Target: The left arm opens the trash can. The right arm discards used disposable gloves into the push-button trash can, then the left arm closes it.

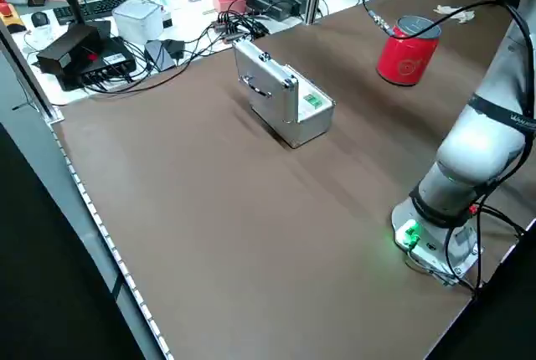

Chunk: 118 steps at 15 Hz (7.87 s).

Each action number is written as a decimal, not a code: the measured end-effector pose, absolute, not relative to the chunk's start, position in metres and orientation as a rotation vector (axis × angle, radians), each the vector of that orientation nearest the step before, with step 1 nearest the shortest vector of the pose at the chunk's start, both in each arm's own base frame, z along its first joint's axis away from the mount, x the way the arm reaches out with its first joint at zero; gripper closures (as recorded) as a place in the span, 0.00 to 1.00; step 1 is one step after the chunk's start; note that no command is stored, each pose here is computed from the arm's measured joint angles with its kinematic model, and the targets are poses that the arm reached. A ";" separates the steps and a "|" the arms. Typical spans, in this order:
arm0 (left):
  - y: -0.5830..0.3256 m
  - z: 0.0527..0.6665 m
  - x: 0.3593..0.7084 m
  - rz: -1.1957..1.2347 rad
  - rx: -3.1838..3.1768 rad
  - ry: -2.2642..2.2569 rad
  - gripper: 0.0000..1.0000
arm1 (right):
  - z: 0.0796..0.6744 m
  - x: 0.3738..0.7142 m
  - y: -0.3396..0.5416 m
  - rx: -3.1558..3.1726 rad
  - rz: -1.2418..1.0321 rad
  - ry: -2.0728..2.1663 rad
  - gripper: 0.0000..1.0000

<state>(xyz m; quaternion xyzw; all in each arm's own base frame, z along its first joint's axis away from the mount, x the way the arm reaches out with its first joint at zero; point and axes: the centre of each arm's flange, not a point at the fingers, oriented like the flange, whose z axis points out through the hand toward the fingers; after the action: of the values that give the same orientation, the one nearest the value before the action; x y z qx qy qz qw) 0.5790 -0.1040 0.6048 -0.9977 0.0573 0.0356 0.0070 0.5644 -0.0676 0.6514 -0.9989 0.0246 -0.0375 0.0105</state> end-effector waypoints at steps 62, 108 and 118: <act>-0.559 0.387 0.475 -0.032 -3.440 0.380 0.97 | 0.173 0.640 -0.273 -3.078 0.174 -0.199 0.89; -0.460 0.533 0.509 -0.164 -3.340 0.232 0.36 | 0.470 0.693 0.009 -2.990 0.051 -0.422 0.89; -0.308 0.627 0.502 0.021 -3.110 0.324 0.00 | 0.486 0.644 0.217 -2.788 0.157 -0.753 0.89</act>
<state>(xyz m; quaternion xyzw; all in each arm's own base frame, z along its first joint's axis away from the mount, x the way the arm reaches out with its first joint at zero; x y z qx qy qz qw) 0.5024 -0.3083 0.6269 -0.9946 0.1037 0.0067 0.0075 0.6444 0.2173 0.4856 -0.9565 -0.2583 0.0539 0.1243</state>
